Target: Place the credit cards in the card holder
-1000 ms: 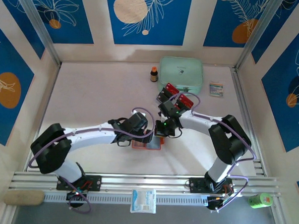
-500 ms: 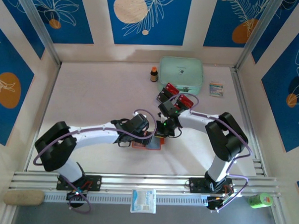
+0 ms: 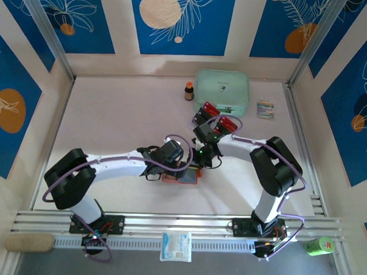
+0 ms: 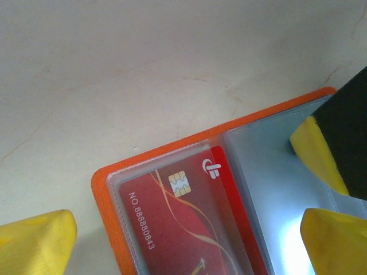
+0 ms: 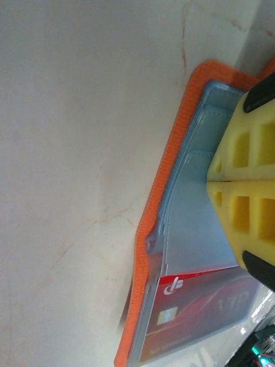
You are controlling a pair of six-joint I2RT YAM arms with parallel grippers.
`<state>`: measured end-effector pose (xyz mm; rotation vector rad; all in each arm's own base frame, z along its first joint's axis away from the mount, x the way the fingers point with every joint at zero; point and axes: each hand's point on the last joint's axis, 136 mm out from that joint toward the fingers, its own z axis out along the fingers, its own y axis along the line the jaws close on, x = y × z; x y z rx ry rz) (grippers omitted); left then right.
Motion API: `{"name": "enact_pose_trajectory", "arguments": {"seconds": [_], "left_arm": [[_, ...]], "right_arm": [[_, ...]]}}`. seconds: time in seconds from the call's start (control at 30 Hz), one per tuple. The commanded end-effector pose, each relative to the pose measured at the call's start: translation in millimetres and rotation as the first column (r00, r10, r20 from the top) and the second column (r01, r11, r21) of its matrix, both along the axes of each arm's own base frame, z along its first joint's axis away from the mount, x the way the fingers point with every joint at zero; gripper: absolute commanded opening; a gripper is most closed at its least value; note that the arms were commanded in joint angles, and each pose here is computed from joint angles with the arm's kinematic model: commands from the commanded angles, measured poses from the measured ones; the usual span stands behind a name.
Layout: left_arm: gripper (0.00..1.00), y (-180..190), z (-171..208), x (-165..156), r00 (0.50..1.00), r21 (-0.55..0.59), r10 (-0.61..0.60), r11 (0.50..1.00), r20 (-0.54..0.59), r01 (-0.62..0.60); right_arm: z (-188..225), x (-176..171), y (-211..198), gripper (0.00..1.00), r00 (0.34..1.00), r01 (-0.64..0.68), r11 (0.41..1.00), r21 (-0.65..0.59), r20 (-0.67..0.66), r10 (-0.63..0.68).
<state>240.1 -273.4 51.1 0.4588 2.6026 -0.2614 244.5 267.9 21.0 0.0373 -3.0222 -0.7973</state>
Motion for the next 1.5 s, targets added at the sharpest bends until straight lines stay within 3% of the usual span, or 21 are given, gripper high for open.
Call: {"name": "enact_pose_trajectory", "arguments": {"seconds": [0.0,0.3,0.6,0.9,1.47], "left_arm": [[1.0,3,-12,-5,1.0,0.037,-0.024,0.999,-0.006,0.024],[1.0,10,-27,-9,1.0,0.068,-0.018,0.997,-0.024,0.019],[0.91,13,-36,-15,0.999,0.05,-0.012,0.999,-0.04,0.014],[0.9,13,-35,-16,0.999,0.038,-0.013,0.999,-0.035,0.014],[0.9,15,-34,-17,0.999,0.033,-0.012,0.999,-0.031,0.013]], "right_arm": [[-3,-6,9,0.0,0.999,-0.004,1.0,0.016,-0.045,0.005],[-3,-7,9,0.0,0.999,0.001,1.0,0.016,-0.049,0.0],[15,1,7,0.01,1.0,0.014,0.999,0.037,-0.016,-0.013],[24,2,-4,0.22,0.998,0.07,0.996,0.051,0.005,-0.071],[-3,-6,2,0.34,0.992,0.098,0.993,0.067,-0.085,-0.092]]}}
